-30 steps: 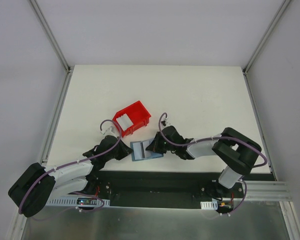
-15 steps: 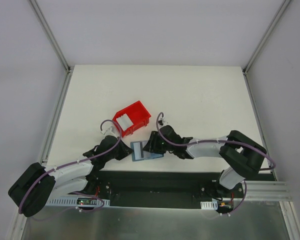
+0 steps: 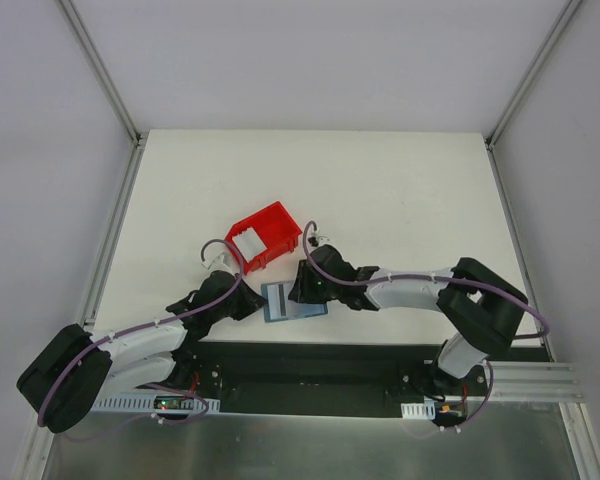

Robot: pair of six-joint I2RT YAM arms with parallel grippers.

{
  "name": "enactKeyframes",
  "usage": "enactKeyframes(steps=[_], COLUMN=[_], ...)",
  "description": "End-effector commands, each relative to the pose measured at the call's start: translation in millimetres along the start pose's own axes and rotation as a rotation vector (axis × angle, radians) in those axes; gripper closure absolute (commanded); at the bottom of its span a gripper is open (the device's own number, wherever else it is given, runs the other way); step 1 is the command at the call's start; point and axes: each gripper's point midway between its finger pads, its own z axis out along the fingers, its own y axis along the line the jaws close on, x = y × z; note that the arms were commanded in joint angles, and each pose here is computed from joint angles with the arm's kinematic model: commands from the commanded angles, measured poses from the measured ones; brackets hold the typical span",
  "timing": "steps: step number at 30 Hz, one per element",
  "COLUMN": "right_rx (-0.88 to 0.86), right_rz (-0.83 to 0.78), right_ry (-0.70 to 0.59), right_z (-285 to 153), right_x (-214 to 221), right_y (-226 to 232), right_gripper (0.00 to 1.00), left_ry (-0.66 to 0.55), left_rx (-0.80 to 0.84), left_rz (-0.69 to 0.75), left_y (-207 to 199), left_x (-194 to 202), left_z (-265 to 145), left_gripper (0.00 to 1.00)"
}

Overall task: Put the credit cards into the card holder
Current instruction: Insert the credit card into the card holder.

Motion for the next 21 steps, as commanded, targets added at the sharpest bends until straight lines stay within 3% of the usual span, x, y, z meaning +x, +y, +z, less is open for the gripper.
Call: enactKeyframes(steps=[1, 12, 21], right_rx=[-0.035, -0.102, 0.081], right_rz=[-0.065, -0.118, -0.165], right_ry=[0.096, 0.114, -0.050], right_z=[9, 14, -27], right_x=[15, 11, -15], right_y=[15, 45, 1], right_gripper=[0.67, 0.73, 0.59], left_ry=[0.089, 0.091, 0.090], left_rx=[-0.230, -0.225, -0.220], left_rz=[0.075, 0.076, 0.072], left_y=[66, 65, 65], left_x=[27, 27, 28], left_z=[-7, -6, -7], left_gripper=[1.00, 1.00, 1.00])
